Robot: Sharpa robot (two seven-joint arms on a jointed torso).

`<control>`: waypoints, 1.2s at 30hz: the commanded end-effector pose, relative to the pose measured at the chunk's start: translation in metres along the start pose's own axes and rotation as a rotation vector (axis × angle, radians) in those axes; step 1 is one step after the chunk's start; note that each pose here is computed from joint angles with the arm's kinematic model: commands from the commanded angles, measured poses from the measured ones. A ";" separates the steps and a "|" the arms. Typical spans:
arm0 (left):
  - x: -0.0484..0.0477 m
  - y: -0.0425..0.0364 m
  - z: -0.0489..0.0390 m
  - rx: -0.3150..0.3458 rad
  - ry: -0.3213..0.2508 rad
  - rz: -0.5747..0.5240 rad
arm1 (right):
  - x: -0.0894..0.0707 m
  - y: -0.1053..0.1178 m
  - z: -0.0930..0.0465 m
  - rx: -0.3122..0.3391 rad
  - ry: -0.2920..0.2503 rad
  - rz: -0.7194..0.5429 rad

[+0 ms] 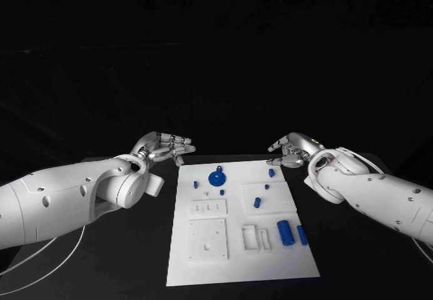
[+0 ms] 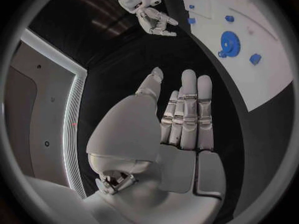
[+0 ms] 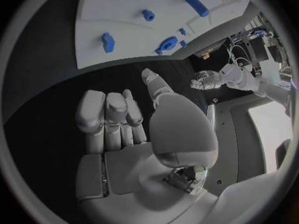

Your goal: Assemble the parts on the task board

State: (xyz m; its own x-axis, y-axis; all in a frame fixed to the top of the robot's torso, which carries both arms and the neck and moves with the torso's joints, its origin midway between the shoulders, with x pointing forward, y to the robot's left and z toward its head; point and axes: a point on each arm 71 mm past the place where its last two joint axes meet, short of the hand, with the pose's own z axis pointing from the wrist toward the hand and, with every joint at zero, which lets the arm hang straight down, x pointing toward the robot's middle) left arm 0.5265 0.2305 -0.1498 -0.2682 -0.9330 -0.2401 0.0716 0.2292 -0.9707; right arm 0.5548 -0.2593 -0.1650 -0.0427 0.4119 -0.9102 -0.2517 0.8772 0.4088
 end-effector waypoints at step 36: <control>-0.0018 0.0003 0.0003 0.016 0.009 -0.001 | 0.025 -0.042 0.005 0.030 0.223 0.002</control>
State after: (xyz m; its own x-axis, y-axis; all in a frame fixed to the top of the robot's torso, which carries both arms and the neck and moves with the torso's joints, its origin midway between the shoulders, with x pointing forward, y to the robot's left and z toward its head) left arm 0.5278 0.2343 -0.1510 -0.2617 -0.9343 -0.2420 0.0713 0.2313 -0.9703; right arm 0.5703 -0.2876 -0.2011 -0.2198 0.3718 -0.9019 -0.2052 0.8862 0.4153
